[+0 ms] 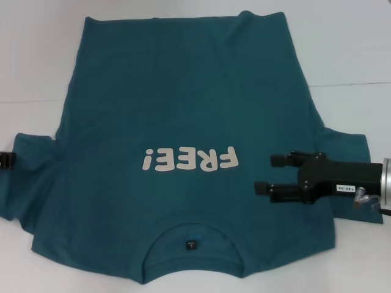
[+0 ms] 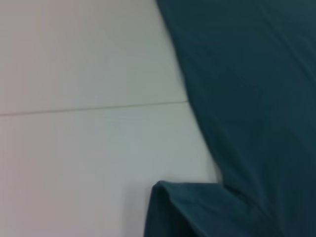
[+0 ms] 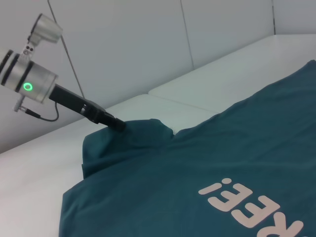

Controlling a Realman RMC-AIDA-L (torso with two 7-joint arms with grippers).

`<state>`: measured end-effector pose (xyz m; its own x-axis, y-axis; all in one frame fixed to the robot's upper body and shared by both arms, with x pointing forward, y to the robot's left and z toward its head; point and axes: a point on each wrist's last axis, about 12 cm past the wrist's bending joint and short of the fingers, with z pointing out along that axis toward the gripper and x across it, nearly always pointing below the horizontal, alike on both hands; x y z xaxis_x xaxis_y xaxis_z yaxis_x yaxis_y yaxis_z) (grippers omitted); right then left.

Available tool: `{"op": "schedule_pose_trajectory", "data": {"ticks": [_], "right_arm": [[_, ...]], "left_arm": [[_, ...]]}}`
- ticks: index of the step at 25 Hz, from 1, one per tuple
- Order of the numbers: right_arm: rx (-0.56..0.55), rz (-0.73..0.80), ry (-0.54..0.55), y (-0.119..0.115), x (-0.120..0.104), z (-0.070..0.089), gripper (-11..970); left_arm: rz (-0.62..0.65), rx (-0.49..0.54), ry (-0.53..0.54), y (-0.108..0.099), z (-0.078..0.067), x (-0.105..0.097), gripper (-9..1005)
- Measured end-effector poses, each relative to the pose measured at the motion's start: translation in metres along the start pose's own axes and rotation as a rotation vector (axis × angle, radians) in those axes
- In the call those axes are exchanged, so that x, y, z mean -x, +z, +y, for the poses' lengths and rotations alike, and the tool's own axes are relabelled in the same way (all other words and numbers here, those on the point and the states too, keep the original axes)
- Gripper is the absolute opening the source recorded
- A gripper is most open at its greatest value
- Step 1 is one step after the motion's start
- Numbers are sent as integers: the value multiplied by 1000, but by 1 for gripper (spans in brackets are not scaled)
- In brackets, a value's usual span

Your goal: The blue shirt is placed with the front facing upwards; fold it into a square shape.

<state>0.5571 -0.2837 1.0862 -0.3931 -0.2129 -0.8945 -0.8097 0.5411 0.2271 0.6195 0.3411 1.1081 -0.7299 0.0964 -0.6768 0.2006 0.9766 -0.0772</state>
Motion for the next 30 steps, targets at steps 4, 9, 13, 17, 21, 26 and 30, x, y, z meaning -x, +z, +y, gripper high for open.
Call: {"op": "schedule_pose_trajectory", "data": {"ticks": [4,9,13,17,21,26,30], "right_arm": [[-17,1,-7,-5,-1,-1,941],[-25,1,-6,-8,-1,-1,941],[-25,2,1,-9,-1,-2,941],[-26,3,3,-10,-3,-1,941],[-27,4,6,-11,-4,-1,941],[-28,5,8,-12,-5,-1,941],[-28,5,9,-12,-5,-1,941]], "left_arm": [[10,-22,10,-7,-4,7,1],[2,-39,23,-15,-10,18,1],[23,-60,36,-20,-22,27,0],[42,-44,67,-24,-31,34,0],[52,-33,85,-28,-36,40,0],[44,-34,89,-35,-40,47,0],[43,-47,95,-37,-47,50,0]]}}
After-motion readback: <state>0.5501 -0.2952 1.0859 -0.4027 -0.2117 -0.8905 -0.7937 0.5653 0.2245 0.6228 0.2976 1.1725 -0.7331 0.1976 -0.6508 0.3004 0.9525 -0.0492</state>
